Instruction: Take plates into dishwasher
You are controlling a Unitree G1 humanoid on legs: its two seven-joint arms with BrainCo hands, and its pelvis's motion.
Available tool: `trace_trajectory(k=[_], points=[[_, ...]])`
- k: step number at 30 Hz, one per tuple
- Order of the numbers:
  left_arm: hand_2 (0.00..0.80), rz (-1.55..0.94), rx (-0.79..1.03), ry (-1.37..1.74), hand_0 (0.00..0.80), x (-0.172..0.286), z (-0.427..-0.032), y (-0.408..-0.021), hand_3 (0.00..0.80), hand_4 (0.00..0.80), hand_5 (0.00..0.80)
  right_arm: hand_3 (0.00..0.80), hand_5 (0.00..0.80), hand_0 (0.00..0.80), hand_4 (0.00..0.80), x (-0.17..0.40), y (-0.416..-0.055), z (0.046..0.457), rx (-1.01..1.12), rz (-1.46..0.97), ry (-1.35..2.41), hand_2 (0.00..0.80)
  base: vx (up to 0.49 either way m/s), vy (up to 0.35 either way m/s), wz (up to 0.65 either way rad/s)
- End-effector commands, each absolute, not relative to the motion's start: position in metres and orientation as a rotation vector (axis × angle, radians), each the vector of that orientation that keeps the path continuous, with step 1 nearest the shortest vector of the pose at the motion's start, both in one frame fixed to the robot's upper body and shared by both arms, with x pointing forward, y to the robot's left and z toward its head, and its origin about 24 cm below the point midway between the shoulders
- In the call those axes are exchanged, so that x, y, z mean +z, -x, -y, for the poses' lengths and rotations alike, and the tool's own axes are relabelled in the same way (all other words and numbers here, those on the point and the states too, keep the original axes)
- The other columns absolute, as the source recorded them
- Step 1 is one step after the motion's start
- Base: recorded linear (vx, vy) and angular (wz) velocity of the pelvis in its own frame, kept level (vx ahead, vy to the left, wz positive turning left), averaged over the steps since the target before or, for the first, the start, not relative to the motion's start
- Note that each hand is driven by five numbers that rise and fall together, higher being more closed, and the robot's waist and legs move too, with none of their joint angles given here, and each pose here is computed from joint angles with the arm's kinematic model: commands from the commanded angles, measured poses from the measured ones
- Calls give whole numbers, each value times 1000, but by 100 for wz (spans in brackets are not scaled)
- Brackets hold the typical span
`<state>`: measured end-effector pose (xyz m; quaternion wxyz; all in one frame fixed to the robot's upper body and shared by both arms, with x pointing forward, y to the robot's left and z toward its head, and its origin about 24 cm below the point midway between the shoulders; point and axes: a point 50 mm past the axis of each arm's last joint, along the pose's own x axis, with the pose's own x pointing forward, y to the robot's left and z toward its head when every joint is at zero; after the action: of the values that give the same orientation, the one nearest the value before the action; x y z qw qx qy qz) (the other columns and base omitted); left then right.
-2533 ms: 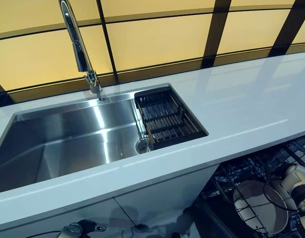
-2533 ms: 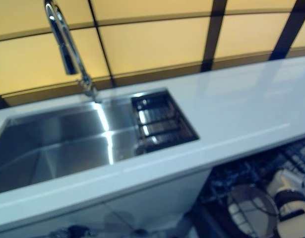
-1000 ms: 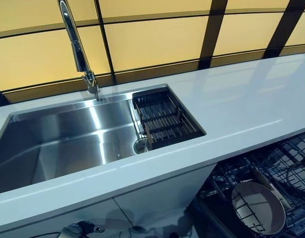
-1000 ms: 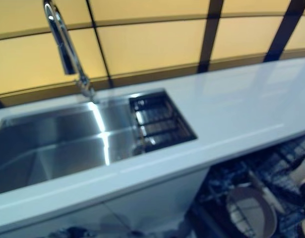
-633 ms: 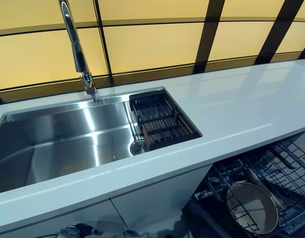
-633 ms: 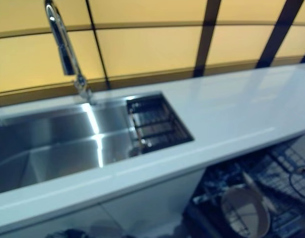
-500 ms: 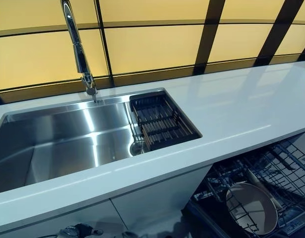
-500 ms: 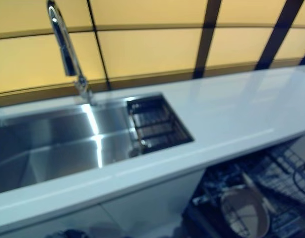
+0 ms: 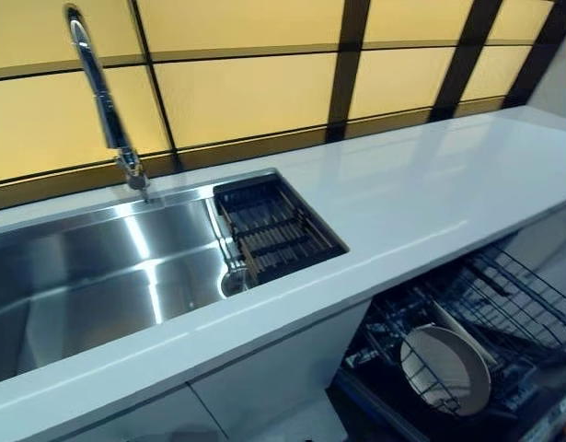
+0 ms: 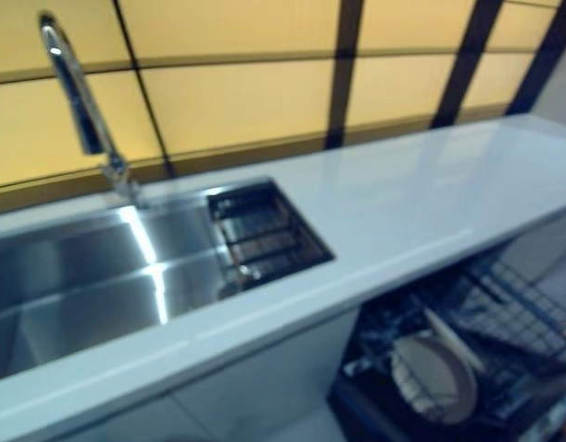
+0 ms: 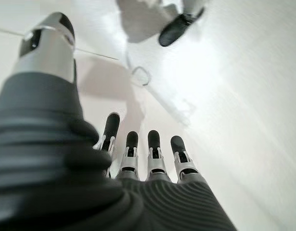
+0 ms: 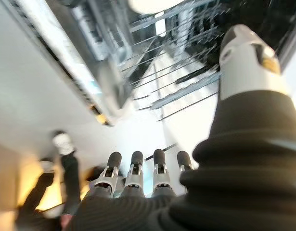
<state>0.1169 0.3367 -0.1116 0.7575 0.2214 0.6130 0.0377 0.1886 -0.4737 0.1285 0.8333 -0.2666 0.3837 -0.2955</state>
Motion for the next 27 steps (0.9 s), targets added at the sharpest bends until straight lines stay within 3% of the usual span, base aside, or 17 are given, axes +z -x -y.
trace_trajectory(k=[1, 10, 17, 27], points=[[0, -1334, 224, -507, 0, -87, -376, -123, 0, 0, 0, 0, 0, 0, 0, 150, -204, 470, -642, -657, 591, 0, -308, -207, -46], [0, -1294, 285, -495, 0, -73, -387, -137, 0, 0, 0, 0, 0, 0, 0, 128, -220, 461, -678, -615, 509, 0, -267, -229, -36], [0, -1238, 284, -499, 0, -72, -381, -153, 0, 0, 0, 0, 0, 0, 0, 145, -212, 477, -759, -588, 479, 0, -262, -131, 29], [0, -1236, 333, -469, 0, -76, -383, -140, 0, 0, 0, 0, 0, 0, 0, 157, -208, 482, -740, -599, 496, 0, -182, -87, 3]])
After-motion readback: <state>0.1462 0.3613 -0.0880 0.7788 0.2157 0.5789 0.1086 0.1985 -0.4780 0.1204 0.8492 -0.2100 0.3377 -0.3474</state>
